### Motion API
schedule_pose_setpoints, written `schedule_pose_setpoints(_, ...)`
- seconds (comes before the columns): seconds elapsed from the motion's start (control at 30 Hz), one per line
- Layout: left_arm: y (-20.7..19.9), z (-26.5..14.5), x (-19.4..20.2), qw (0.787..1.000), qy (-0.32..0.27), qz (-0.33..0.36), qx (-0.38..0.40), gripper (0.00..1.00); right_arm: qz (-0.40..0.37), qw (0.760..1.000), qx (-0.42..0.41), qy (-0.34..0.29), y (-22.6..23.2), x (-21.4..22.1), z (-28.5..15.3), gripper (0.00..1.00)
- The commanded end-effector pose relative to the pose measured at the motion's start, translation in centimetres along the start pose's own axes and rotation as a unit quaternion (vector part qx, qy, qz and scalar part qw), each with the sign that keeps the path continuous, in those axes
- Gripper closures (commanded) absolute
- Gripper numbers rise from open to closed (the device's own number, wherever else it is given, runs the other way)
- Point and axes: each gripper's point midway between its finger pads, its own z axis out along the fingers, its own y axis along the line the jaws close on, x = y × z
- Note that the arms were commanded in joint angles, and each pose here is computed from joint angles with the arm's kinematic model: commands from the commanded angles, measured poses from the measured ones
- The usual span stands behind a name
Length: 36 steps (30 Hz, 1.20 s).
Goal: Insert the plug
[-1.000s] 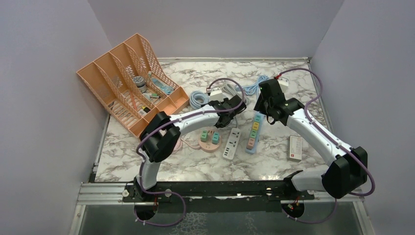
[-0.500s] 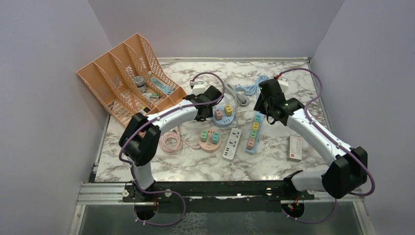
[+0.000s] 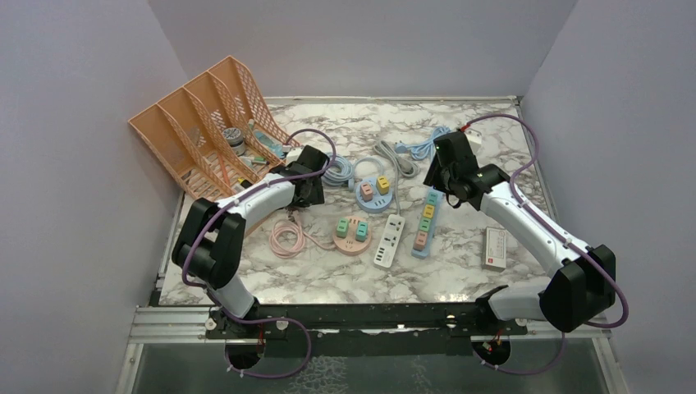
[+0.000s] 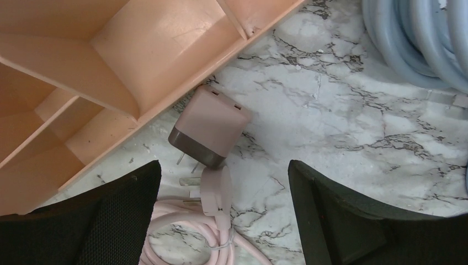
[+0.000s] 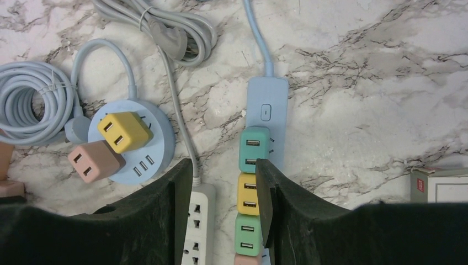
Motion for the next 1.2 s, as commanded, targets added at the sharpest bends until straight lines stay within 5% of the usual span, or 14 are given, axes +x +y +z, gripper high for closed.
schedule_pose_setpoints(0.0, -0.9, 0.8, -0.2, 0.999, 0.009, -0.003, 0.054, 0.13, 0.006, 1.000, -0.026, -0.009, 1.4, -0.8, -0.1, 0.55)
schedule_pose_setpoints(0.5, 0.8, 5.0, 0.3, 0.999, 0.046, 0.004, 0.020, 0.13, 0.002, 0.999, -0.034, -0.005, 1.9, -0.9, 0.0, 0.55)
schedule_pose_setpoints(0.83, 0.5, 3.3, -1.2, 0.999, 0.018, 0.012, 0.046, 0.48, 0.001, 0.999, -0.054, 0.005, 3.1, -1.1, 0.0, 0.56)
schedule_pose_setpoints(1.0, -1.5, 0.6, -2.8, 0.993, -0.015, 0.020, 0.115, 0.51, -0.048, 0.984, -0.167, 0.030, 6.6, 0.0, -0.9, 0.56)
schedule_pose_setpoints(1.17, -4.9, -3.8, -4.8, 0.970, -0.058, 0.027, 0.234, 0.51, -0.107, 0.934, -0.336, 0.062, 11.4, 1.6, -3.8, 0.55)
